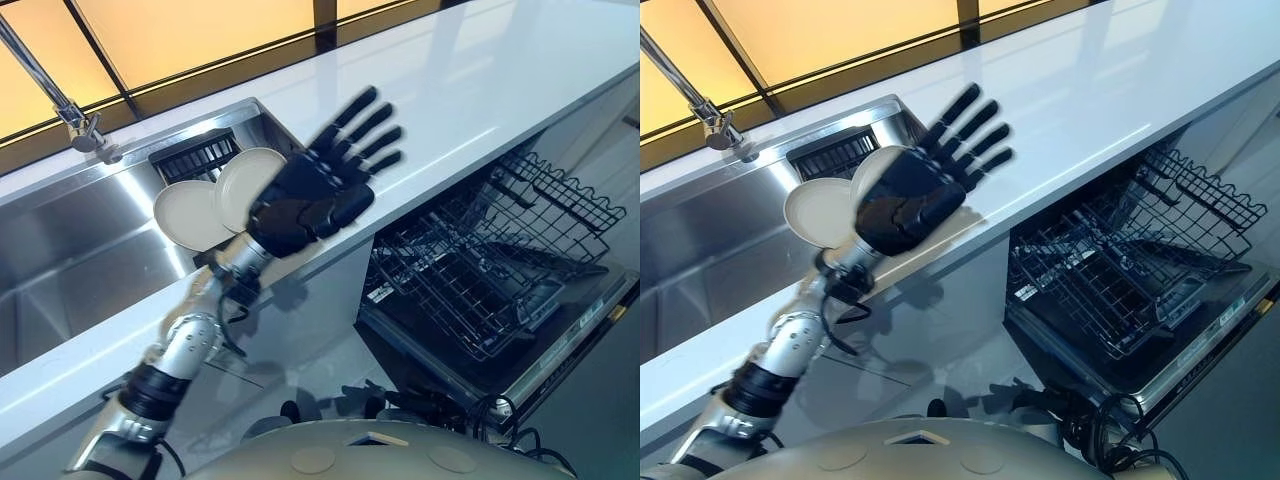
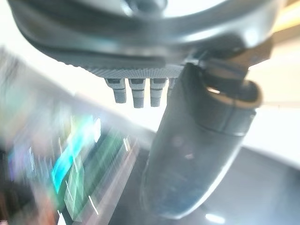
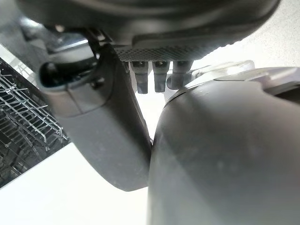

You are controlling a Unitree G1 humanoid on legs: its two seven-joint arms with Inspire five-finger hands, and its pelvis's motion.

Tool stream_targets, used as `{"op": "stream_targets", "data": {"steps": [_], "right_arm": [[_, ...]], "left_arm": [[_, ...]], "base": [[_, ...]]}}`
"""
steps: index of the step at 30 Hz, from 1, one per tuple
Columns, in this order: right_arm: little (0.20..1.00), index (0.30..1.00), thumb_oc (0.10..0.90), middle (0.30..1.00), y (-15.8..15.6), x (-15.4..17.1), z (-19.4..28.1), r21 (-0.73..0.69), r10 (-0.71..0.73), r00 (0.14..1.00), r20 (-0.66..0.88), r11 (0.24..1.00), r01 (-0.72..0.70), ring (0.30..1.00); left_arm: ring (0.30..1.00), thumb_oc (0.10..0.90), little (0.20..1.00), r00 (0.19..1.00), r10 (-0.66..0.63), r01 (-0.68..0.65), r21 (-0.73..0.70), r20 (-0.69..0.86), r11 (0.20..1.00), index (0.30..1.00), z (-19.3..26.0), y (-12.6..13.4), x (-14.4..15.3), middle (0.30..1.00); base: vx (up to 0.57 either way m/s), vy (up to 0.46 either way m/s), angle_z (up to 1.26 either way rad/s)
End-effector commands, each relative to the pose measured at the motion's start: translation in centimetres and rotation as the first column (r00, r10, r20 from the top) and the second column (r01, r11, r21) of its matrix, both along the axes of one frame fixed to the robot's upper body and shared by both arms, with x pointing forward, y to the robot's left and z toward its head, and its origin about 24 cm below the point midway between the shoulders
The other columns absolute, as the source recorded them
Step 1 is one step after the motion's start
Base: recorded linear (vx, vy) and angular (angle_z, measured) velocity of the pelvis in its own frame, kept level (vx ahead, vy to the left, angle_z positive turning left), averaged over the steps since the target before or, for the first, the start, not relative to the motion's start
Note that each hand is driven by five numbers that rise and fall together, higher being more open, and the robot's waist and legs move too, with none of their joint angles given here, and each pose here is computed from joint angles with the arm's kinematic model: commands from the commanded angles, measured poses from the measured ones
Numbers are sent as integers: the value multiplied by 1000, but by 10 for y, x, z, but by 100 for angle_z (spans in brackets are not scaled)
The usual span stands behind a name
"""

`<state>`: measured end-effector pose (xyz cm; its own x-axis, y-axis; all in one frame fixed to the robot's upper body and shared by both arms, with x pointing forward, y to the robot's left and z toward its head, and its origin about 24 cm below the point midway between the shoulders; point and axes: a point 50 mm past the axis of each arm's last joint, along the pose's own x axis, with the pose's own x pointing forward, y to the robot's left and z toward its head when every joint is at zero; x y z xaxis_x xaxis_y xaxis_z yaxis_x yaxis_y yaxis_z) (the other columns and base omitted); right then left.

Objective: Pick up plates and place into dishwasher.

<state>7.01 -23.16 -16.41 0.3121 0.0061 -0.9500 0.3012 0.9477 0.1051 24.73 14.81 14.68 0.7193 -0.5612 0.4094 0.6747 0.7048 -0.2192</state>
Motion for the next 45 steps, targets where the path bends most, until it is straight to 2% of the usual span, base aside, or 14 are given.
{"op": "stream_targets", "data": {"steps": [1, 3, 5, 6, 7, 9, 13, 14, 16, 21, 24, 31, 37, 45], "right_arm": [[900, 900, 800, 900, 3, 1, -1, 20, -23, 1000, 6, 1000, 23, 900], [900, 900, 800, 900, 1, -1, -1, 21, -29, 1000, 2, 999, 29, 900], [900, 900, 800, 900, -1, -1, -1, 20, -36, 999, -3, 999, 36, 900], [900, 900, 800, 900, -2, 0, 0, 19, -36, 999, -5, 999, 36, 900], [900, 900, 800, 900, -4, -1, 0, 13, -37, 999, -7, 999, 37, 900], [900, 900, 800, 900, -7, -2, 0, 0, -39, 999, -11, 999, 39, 900], [900, 900, 800, 900, -17, -4, 3, -26, -38, 999, -19, 999, 37, 900], [900, 900, 800, 900, -21, -4, 4, -35, -35, 999, -21, 999, 34, 900], [900, 900, 800, 900, -24, -3, 5, -43, -35, 999, -20, 999, 34, 900], [900, 900, 800, 900, -29, -4, 6, -48, -27, 999, -18, 999, 26, 900], [900, 900, 800, 900, -31, -3, 7, -55, -25, 1000, -18, 998, 24, 900], [900, 900, 800, 900, -36, -3, 8, -67, -23, 999, -31, 998, 21, 900], [900, 900, 800, 900, -31, -10, 6, -51, 12, 999, -52, 999, -14, 900], [900, 900, 800, 900, -30, -16, 5, -43, 21, 998, -66, 999, -24, 900]], "left_arm": [[900, 800, 900, 854, 301, -375, 101, 424, 922, 900, 68, 20, 5, 900], [900, 800, 900, 770, 446, -575, 191, 457, 795, 900, 71, 41, 16, 900], [900, 800, 900, 705, 540, -689, 261, 460, 677, 900, 71, 62, 27, 900], [900, 800, 900, 631, 603, -770, 297, 488, 565, 900, 70, 78, 32, 900], [900, 800, 900, 509, 652, -861, 338, 562, 380, 900, 69, 98, 36, 900], [900, 800, 900, 357, 624, -922, 369, 695, 117, 900, 74, 130, 40, 900], [900, 800, 900, 327, 556, -878, 463, 764, -120, 900, 91, 172, 53, 900], [900, 800, 900, 315, 510, -851, 476, 800, -220, 900, 96, 183, 56, 900], [900, 800, 900, 343, 497, -809, 519, 797, -275, 900, 102, 193, 63, 900], [900, 800, 900, 433, 601, -711, 664, 671, -229, 900, 90, 205, 81, 900], [900, 800, 900, 448, 664, -676, 713, 599, -186, 900, 85, 207, 89, 900], [900, 800, 900, 416, 767, -640, 756, 488, -134, 900, 87, 215, 100, 900], [900, 800, 900, 355, 811, -660, 739, 465, -135, 900, 95, 223, 97, 900], [900, 800, 900, 377, 874, -665, 747, 305, 26, 900, 90, 223, 101, 900]], "base": [[43, -16, 19], [41, -15, 10], [30, -9, 5], [24, -1, 3], [0, 0, 0], [0, 0, 0], [18, 32, -2], [19, 45, 2], [19, 68, 5], [29, 80, 3], [36, 89, -1], [42, 84, -10], [7, 51, -21], [-72, -77, -1]]}}
